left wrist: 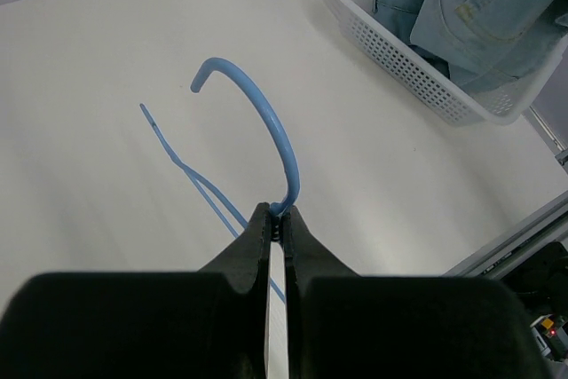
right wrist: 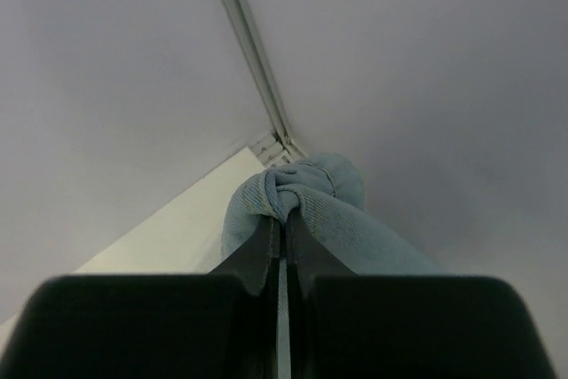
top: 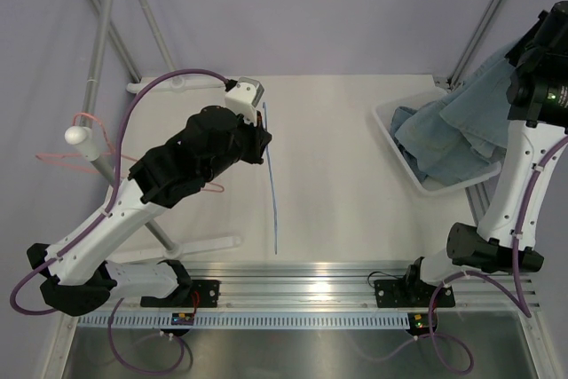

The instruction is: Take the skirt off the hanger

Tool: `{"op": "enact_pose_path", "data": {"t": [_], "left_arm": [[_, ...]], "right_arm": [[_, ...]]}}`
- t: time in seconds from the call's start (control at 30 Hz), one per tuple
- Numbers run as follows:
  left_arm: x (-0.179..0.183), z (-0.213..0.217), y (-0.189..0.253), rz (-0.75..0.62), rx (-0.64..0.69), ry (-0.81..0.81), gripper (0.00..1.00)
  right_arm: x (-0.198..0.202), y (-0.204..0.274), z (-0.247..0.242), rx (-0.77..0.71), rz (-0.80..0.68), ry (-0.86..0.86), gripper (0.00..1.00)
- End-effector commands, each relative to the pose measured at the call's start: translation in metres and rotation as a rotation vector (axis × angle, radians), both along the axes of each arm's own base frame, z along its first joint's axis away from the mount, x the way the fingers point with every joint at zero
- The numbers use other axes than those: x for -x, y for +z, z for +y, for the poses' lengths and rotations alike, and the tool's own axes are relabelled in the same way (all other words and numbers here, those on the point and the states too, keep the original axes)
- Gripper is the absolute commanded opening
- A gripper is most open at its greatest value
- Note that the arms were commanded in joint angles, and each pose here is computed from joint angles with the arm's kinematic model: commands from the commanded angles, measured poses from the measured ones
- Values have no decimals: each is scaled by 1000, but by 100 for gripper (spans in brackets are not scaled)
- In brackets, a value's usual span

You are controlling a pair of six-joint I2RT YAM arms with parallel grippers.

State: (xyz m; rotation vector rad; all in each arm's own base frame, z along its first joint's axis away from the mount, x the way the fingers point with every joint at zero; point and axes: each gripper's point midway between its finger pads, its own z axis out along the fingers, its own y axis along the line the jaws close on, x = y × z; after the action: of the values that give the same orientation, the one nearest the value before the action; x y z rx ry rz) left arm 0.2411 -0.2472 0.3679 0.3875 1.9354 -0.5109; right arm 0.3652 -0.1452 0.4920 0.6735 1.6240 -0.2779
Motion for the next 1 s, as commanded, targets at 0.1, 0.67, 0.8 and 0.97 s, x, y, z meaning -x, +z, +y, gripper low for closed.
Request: {"op": "enact_pose_path", "data": {"t": [0.1,0.67,0.8,0.97], "left_arm": [[2,-3,8,-13,28,-19,0],[1,-25,3,33,69,-58,0],[1,-25,1,42,71,-56,0],[3,-25,2,52,83,-57,0]], "right_arm": [[-11,33,-18,40,-99,-50,0],[-55,-86,62,-106,112,282,0],[-56,-94,93,-122,132,345,0],[-52,-87,134,-133,99,421,0]]}}
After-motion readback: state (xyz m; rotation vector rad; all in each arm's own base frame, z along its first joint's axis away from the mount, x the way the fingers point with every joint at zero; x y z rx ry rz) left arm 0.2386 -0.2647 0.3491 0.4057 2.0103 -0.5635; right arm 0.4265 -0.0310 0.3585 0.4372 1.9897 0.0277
